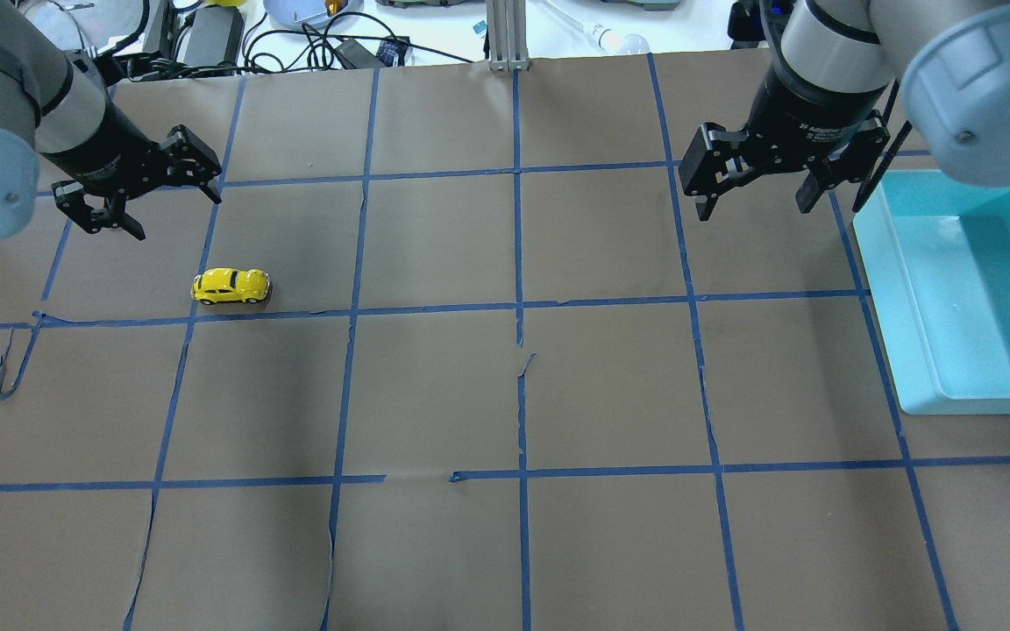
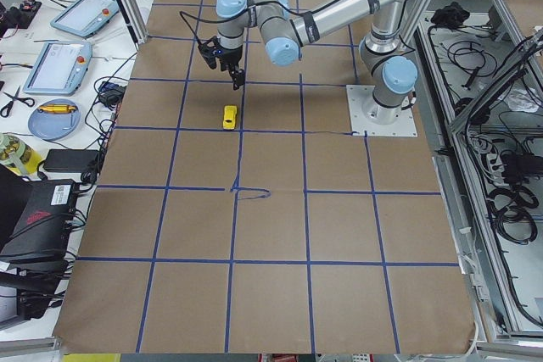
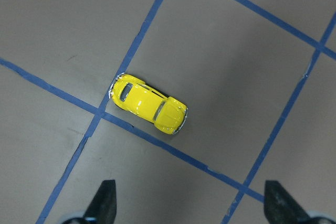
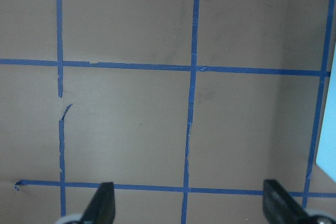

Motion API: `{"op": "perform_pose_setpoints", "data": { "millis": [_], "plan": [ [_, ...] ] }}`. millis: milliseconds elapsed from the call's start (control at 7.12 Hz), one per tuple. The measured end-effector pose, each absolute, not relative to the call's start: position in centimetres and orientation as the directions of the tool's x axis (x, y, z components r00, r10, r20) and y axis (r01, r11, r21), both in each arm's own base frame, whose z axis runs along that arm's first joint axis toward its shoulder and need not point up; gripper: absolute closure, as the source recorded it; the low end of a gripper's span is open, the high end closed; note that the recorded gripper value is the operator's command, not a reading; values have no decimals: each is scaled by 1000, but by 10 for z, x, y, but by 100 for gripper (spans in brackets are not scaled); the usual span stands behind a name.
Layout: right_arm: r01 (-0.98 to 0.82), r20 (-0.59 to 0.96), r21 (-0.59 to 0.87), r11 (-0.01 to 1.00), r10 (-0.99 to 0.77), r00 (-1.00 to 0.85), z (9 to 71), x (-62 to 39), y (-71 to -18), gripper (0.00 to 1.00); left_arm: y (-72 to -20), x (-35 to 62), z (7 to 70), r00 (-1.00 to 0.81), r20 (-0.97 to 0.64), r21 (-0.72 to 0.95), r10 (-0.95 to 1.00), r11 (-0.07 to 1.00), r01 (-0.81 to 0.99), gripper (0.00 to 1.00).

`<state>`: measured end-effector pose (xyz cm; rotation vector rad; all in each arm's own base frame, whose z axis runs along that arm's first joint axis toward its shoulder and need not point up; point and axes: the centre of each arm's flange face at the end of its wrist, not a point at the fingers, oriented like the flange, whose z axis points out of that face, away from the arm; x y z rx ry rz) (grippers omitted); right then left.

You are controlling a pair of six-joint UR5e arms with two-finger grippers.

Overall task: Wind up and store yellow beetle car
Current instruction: 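Move the left gripper down over the yellow beetle car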

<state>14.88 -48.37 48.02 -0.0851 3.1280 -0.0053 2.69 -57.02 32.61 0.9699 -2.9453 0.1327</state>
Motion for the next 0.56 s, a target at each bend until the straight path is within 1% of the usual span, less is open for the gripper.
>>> {"op": "perform_pose_setpoints", "data": {
  "millis": [141,281,562],
  "plan": [
    [-58,-13,-2,998,-58,-998,480,148,-481,0,-575,39,301,-721,53,-34,-691,720,-693,0],
    [-57,-8,-6,998,-57,-998,485,147,-475,0,-578,46,284,-612,41,-6,-790,612,-791,0],
    [-52,-13,18,999,-51,-999,480,148,-466,0,-584,51,260,-363,17,25,-932,363,-931,0]
  ]
}}
